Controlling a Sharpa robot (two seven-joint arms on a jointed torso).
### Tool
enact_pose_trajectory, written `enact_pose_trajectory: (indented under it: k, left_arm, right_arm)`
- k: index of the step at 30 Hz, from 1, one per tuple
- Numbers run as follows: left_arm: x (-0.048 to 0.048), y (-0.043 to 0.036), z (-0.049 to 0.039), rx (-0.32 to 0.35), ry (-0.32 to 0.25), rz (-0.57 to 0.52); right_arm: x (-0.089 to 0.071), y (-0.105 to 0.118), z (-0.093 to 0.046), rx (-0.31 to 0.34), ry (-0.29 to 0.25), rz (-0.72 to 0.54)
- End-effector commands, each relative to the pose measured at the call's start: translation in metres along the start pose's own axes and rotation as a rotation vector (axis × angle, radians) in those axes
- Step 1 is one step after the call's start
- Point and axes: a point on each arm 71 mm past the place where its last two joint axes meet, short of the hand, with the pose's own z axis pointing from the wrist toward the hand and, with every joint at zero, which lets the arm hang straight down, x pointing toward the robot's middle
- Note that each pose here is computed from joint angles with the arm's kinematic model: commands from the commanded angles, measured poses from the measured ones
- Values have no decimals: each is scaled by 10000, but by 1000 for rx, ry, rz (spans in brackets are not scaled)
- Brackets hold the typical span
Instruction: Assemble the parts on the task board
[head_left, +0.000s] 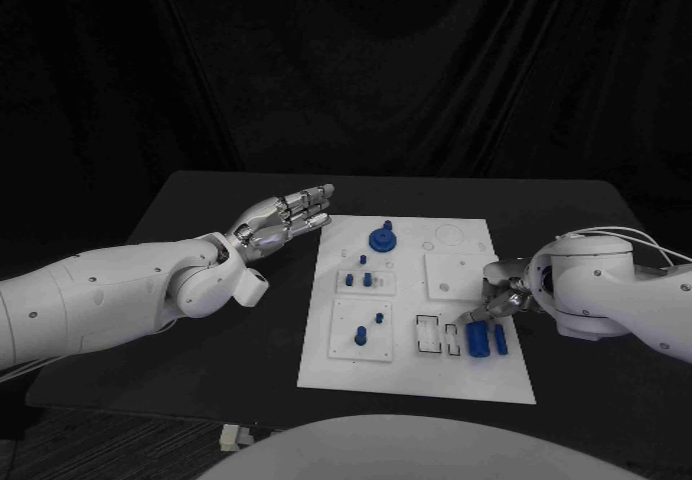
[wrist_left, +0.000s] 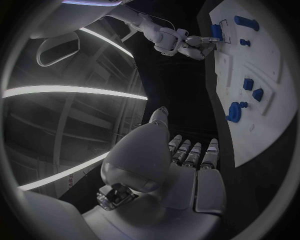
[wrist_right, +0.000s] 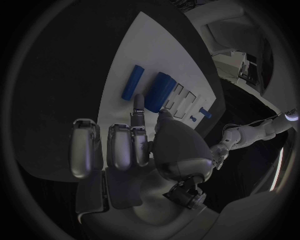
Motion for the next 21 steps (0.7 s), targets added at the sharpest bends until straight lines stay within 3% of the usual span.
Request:
enact_pose_trajectory:
  k: [1,21]
  left_arm:
    - [14,-6,5,12,6,-13]
    - [20,-1,7,6,10,-16]
  right_arm:
    - [19,-7,13,16,-3,5]
    - [103,36,58,7,17,4]
